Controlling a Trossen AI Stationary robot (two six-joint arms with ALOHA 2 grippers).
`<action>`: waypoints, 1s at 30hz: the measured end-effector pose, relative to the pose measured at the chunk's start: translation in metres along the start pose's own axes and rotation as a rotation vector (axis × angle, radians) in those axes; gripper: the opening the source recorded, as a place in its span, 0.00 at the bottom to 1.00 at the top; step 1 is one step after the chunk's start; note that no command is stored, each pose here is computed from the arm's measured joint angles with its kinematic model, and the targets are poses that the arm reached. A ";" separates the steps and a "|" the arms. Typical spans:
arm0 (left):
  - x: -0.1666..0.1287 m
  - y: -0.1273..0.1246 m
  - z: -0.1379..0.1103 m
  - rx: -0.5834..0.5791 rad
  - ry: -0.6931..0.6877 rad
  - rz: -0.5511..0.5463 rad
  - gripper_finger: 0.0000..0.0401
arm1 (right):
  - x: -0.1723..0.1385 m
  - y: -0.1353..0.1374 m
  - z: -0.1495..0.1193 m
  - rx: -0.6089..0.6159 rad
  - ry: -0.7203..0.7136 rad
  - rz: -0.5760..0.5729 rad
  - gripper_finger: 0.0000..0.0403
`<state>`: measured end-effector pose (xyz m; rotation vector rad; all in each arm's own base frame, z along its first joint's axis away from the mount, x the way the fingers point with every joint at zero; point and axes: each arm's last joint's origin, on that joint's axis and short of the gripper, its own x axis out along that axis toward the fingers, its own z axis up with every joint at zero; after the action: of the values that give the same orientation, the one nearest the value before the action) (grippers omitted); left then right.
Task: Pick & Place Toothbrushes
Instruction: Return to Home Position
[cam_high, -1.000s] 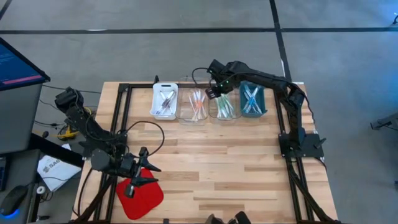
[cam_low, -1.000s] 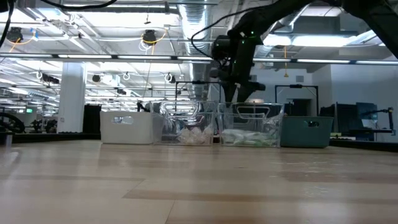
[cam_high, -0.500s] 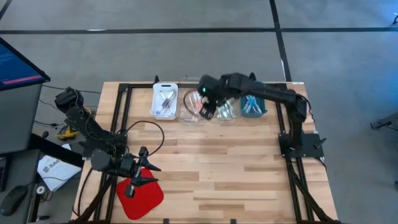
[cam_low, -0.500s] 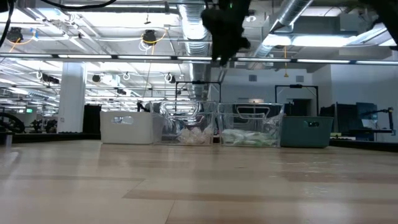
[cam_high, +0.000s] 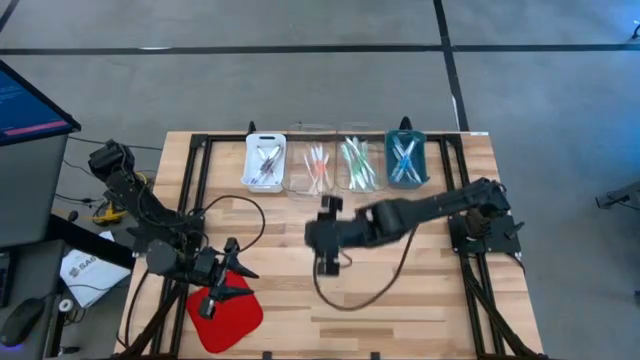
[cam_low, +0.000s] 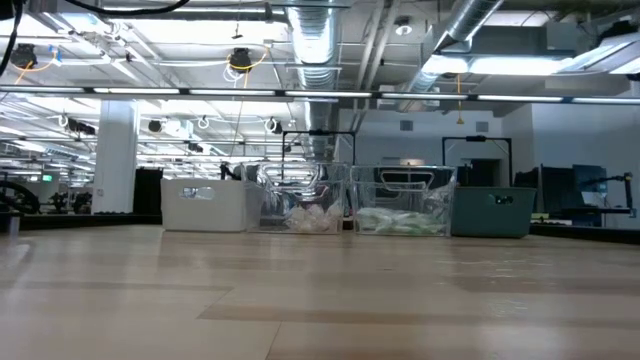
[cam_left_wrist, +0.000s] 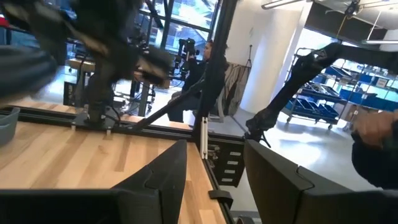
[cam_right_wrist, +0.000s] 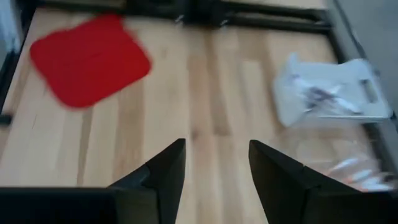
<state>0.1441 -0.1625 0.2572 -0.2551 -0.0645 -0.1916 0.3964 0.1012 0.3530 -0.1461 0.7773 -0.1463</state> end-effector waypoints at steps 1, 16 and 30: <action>0.000 0.000 0.000 0.000 0.000 0.000 0.38 | 0.004 0.006 -0.004 -0.016 0.008 0.007 0.42; 0.000 0.000 0.000 -0.005 -0.001 0.002 0.38 | 0.030 -0.006 -0.076 0.106 0.036 -0.024 0.42; 0.001 0.001 0.000 -0.052 0.000 -0.012 0.38 | -0.040 -0.039 -0.203 0.290 -0.554 0.106 0.43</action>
<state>0.1452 -0.1619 0.2574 -0.3062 -0.0608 -0.2051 0.2218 0.0548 0.2448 0.1282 0.2051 -0.1085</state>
